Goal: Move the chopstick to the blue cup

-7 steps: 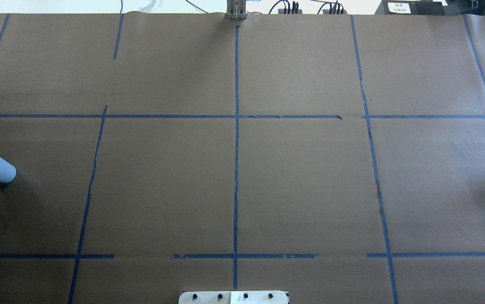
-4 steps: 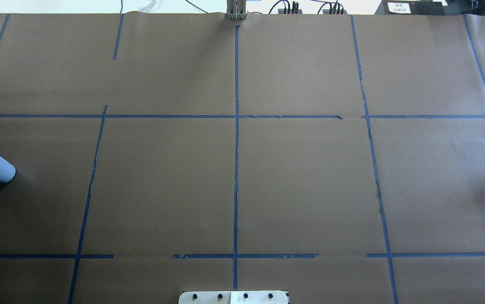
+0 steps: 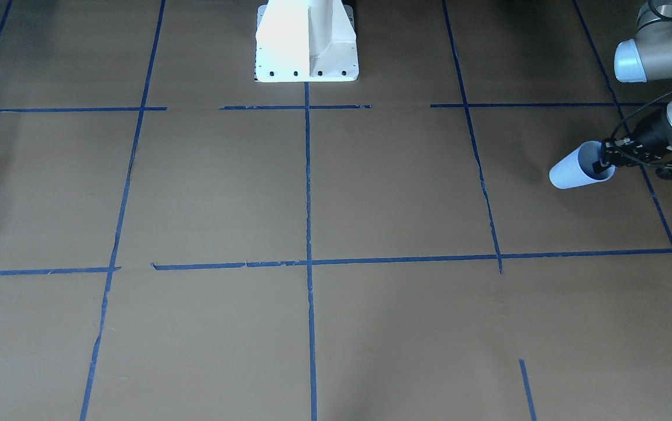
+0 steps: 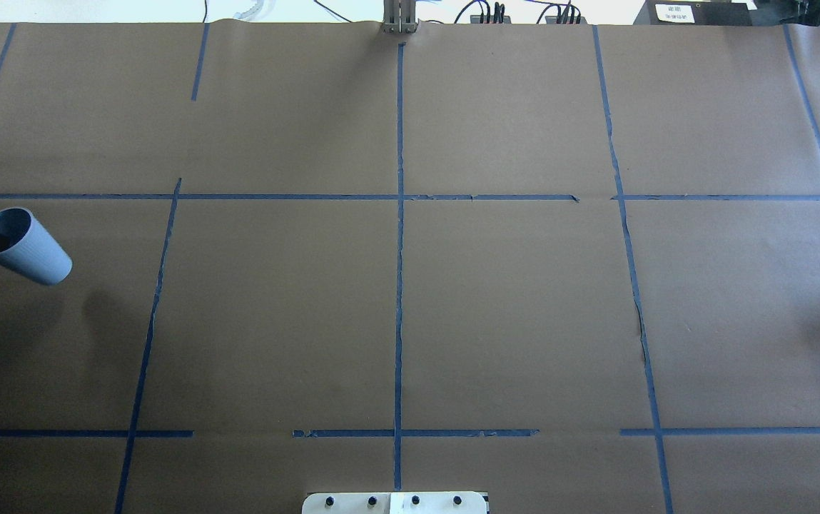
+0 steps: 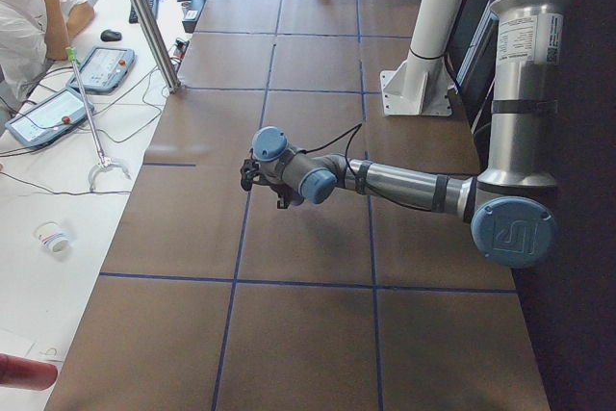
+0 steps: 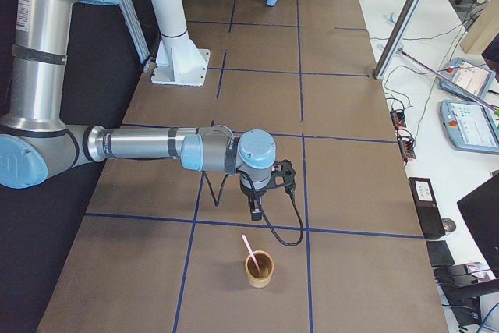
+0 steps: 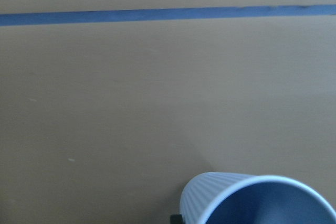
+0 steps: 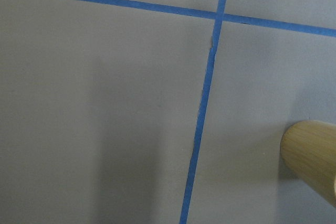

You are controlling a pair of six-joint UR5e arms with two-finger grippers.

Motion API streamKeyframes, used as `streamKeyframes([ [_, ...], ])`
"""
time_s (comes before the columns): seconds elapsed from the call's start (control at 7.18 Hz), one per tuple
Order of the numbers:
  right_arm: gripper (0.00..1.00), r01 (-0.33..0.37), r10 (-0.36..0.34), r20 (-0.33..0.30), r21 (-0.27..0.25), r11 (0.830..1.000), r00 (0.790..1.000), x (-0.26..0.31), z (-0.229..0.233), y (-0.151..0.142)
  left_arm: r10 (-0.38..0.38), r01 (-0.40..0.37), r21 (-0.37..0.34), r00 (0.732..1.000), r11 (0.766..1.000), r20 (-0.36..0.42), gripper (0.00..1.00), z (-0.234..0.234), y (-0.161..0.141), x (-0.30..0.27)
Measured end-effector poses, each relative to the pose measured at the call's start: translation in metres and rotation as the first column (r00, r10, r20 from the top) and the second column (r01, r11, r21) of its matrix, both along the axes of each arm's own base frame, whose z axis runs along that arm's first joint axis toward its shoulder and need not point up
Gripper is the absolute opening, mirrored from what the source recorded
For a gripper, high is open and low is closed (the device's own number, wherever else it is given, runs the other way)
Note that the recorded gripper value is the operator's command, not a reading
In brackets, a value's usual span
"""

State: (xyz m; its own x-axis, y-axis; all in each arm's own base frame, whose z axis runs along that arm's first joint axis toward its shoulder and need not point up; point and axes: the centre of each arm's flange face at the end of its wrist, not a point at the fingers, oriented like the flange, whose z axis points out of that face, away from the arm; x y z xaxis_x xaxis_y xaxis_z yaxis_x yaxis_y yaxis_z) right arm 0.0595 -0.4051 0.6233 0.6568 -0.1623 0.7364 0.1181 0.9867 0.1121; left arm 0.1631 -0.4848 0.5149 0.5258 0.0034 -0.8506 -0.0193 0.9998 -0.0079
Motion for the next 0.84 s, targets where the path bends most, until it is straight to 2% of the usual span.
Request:
streamKeyframes([
  [0.14,1.00,0.000,0.000,0.009,0.001,1.000,1.000,-0.001,-0.001,0.000,-0.041,0.040,-0.026,0.998,0.999,-0.052,0.00,-0.060,-0.012,0.023],
  [0.28,1.00,0.000,0.000,0.018,0.001,1.000,1.000,-0.001,-0.002,0.000,-0.059,0.054,-0.056,0.995,0.997,-0.086,0.00,-0.120,-0.018,0.072],
  [0.42,1.00,-0.002,0.002,0.024,0.002,1.000,1.000,-0.002,-0.003,0.000,-0.069,0.062,-0.075,0.993,0.995,-0.093,0.00,-0.177,-0.011,0.139],
  [0.56,1.00,-0.004,0.004,0.030,0.002,1.000,1.000,-0.002,-0.005,0.000,-0.084,0.079,-0.064,0.994,0.995,-0.074,0.00,-0.233,0.007,0.213],
  [0.84,1.00,-0.007,0.007,0.069,0.001,1.000,0.998,-0.004,-0.009,0.000,-0.136,0.137,0.046,0.990,0.990,-0.020,0.00,-0.329,0.049,0.321],
])
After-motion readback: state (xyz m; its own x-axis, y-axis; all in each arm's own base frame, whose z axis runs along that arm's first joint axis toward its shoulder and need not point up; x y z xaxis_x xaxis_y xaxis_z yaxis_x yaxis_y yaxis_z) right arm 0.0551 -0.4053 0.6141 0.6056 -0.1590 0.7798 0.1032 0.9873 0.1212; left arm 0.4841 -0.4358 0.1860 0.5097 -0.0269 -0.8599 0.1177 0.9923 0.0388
